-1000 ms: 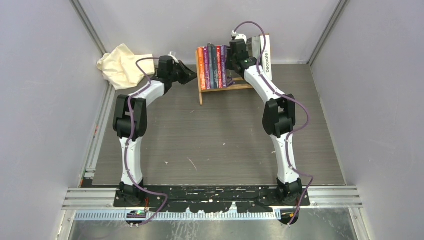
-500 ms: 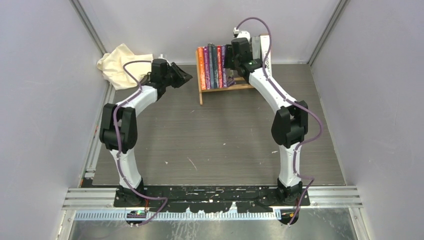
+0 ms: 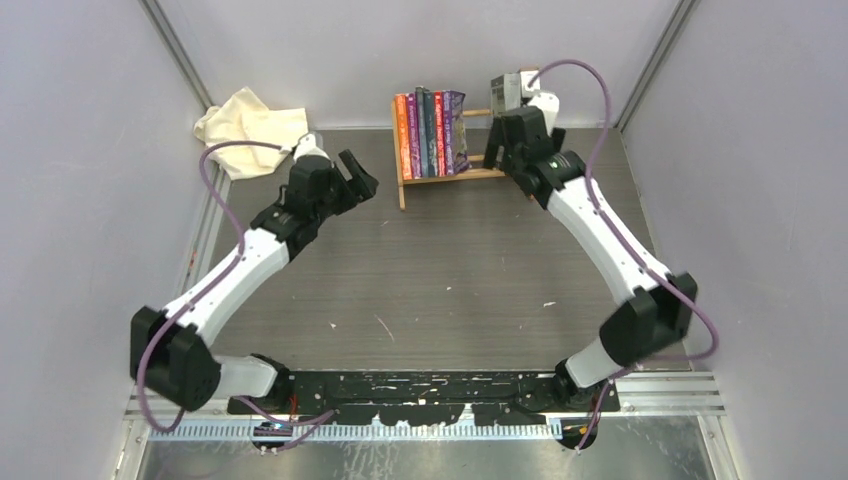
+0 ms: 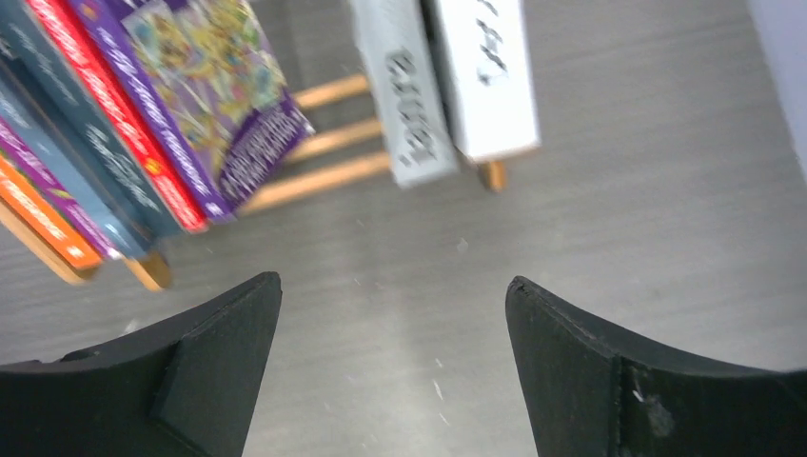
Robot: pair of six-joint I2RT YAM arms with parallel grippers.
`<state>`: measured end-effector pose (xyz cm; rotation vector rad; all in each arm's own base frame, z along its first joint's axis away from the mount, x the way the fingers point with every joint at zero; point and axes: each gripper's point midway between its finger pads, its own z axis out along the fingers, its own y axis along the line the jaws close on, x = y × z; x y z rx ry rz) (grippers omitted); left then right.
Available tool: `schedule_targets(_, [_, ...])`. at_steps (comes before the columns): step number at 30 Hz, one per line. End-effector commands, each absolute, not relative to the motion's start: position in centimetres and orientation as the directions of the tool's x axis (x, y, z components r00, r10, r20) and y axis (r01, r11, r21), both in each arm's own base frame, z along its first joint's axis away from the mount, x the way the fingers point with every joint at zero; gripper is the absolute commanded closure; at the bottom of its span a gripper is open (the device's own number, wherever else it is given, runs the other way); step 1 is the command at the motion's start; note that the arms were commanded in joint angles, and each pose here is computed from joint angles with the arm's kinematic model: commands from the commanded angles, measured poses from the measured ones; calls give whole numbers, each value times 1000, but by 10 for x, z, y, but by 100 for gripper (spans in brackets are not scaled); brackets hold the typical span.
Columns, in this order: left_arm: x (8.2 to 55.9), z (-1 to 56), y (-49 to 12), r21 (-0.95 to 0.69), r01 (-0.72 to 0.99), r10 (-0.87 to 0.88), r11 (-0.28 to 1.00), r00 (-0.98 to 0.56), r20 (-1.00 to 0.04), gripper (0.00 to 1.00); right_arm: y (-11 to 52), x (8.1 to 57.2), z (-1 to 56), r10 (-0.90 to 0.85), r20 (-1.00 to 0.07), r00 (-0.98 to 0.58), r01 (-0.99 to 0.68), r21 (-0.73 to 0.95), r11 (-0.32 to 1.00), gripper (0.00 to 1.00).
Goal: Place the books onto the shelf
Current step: Reset both arms
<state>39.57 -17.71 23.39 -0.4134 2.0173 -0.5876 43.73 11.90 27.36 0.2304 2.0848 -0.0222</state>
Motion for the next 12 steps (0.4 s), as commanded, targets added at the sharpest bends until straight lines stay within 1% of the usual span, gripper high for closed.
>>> schedule_targets(1, [352,222,-140,-434,-191,-472,881,-436,-766,15,73,378,297,223,-893,-390,307,102,946,7])
schedule_targets(3, [332,219,-137,-398,-196,-443,896,-420,-792,11,59,355,294,237,-898,-371,334,109,936,2])
schedule_targets(5, [315,214,-133,-355,-199,-406,914,-398,-822,7,46,334,288,242,-900,-363,355,107,929,2])
schedule_targets(7, [301,215,-134,-352,-183,-396,918,-375,-838,4,35,314,287,245,-905,-348,368,108,923,4])
schedule_targets(9, [292,215,-133,-335,-174,-376,926,-355,-856,2,22,298,291,239,-916,-322,390,102,915,5])
schedule_targets(12, [283,219,-129,-269,-143,-302,953,-333,-893,0,7,281,301,248,-928,-277,433,110,895,1])
